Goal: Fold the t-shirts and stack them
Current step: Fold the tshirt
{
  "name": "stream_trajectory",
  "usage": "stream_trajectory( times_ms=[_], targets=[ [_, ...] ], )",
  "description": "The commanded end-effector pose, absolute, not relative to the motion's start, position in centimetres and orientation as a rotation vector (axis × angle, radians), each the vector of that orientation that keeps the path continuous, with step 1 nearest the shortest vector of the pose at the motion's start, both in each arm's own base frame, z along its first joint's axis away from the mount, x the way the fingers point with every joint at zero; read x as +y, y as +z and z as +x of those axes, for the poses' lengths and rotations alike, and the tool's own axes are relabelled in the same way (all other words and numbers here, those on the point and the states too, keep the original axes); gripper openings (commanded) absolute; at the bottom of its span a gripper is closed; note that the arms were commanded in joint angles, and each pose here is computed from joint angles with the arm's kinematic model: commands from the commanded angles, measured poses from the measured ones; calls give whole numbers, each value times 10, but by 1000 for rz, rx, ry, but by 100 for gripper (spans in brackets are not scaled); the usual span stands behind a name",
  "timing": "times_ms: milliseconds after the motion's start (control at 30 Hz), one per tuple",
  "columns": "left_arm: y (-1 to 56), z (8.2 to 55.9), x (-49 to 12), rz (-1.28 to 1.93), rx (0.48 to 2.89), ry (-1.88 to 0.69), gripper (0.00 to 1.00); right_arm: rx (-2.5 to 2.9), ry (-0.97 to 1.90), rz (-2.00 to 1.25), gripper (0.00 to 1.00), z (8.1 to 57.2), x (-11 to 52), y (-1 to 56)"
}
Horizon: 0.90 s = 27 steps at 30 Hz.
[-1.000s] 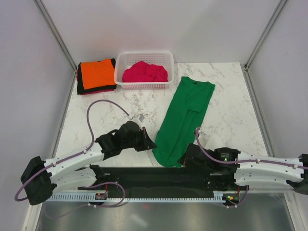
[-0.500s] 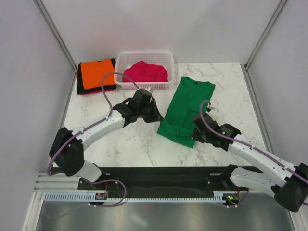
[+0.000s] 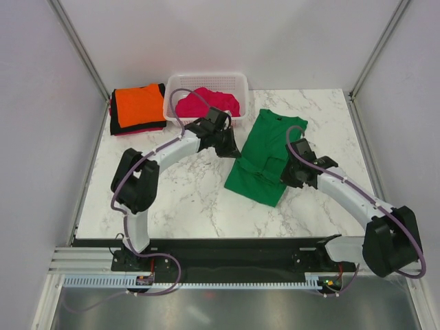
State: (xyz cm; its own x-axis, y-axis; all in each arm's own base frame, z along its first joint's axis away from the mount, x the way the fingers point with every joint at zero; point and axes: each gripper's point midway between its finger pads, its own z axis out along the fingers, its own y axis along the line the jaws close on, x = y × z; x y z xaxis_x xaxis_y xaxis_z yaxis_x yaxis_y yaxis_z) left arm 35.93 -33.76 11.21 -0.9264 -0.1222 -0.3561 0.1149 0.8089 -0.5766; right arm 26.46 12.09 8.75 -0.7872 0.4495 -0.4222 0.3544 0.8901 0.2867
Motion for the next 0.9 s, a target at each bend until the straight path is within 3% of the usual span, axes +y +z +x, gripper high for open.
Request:
stream_trajectory(
  times_ms=[0, 233, 700, 800, 833, 867],
  targets=[
    [129, 375, -347, 77, 2565, -924, 2, 2511, 334, 522, 0, 295, 124, 104],
    [132, 400, -350, 58, 2540, -954, 2, 2483, 353, 538, 0, 329, 115, 112],
    [100, 426, -359, 71, 2581, -1008, 3, 2551, 309, 579, 0, 347, 100, 72],
    [94, 437, -359, 52, 2591, -1035, 14, 2556, 292, 614, 0, 358, 91, 67],
    [95, 441, -359, 43, 2590, -1051, 29, 2537, 297, 626, 5, 367, 88, 72],
    [98, 449, -364, 52, 2577, -1077, 34, 2545, 285, 638, 23, 373, 84, 67]
  ],
)
